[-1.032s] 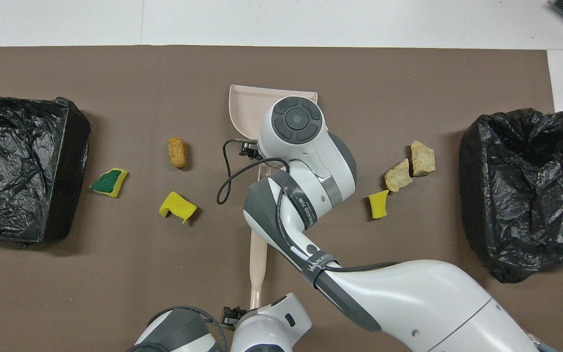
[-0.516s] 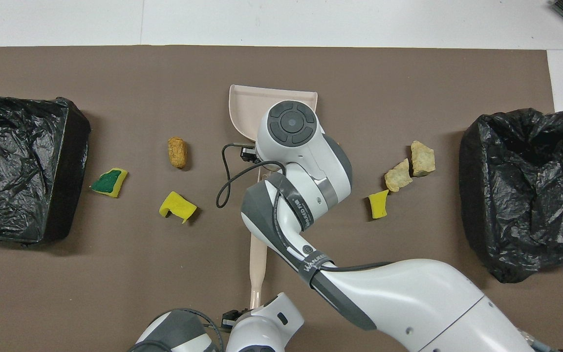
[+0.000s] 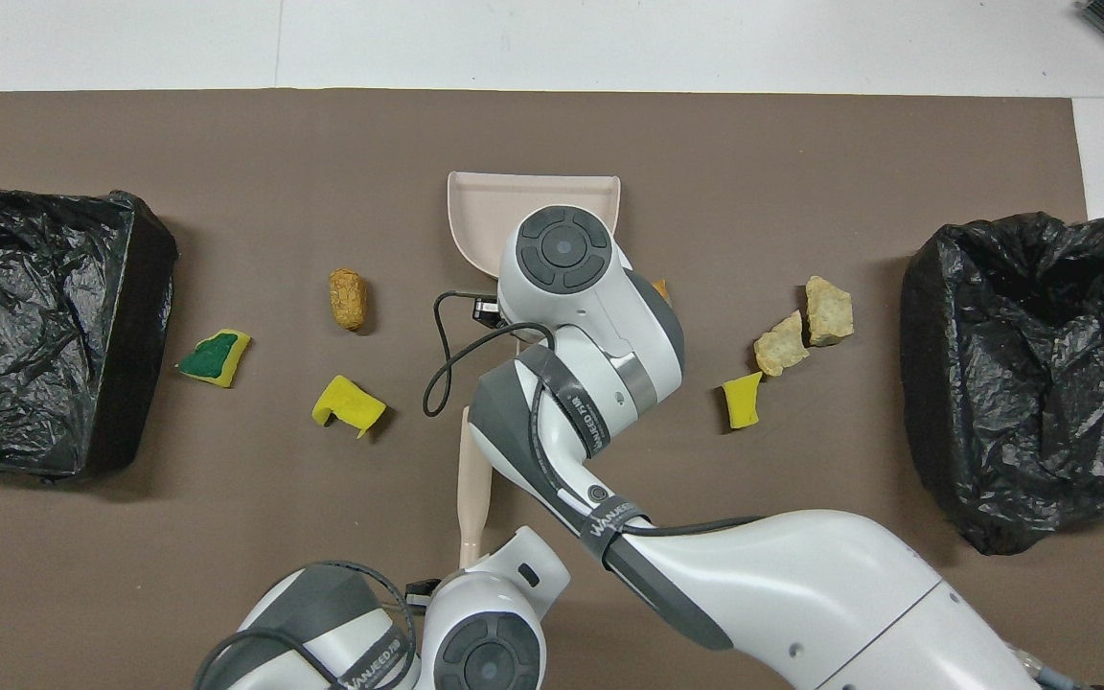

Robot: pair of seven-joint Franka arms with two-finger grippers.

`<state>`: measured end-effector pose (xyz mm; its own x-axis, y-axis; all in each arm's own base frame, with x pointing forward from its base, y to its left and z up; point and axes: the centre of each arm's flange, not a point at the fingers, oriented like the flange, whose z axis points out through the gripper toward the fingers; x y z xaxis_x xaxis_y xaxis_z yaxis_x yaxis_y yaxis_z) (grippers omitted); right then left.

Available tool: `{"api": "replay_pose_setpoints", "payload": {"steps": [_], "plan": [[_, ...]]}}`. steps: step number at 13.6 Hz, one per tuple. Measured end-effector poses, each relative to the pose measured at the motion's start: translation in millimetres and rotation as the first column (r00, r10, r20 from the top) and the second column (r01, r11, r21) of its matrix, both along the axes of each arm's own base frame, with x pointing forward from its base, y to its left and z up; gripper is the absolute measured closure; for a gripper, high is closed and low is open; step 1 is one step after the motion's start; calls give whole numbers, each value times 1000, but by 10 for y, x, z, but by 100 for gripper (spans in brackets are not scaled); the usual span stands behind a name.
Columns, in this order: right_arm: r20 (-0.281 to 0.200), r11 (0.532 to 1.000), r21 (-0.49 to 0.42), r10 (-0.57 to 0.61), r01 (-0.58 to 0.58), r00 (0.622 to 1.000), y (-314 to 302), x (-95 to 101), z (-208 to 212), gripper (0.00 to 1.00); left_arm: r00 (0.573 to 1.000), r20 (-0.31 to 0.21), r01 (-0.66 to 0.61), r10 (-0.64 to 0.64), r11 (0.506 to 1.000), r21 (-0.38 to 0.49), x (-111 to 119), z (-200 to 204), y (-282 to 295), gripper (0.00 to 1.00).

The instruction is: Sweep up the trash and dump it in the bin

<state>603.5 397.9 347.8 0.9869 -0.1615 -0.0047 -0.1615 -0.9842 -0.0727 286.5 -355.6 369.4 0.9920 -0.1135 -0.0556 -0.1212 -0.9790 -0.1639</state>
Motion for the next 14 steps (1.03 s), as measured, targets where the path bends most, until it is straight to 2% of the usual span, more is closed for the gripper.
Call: {"api": "replay_pose_setpoints", "payload": {"steps": [3,5,6,8,9,12,14], "plan": [[-11,1000,-14,-11,11,1000,-91,53,153,68,998,1,-68,68,997,43,333,341,390,74],[10,1000,-5,-10,10,1000,-189,115,361,68,996,-2,-90,90,994,57,497,585,762,74],[28,1000,1,5,-5,1000,-275,151,510,68,995,12,-103,102,991,83,574,680,962,74],[34,996,-12,92,-92,995,-511,170,837,68,988,54,-154,148,979,133,764,772,1341,74],[29,989,-21,146,-145,989,-610,159,964,68,982,58,-184,177,972,143,849,762,1496,74],[-7,942,-41,333,-333,943,-873,124,1189,68,968,63,-251,243,947,198,1054,656,1972,74],[-35,882,-25,469,-470,882,-971,118,1160,68,963,54,-269,263,933,241,1136,454,2189,74]]}}
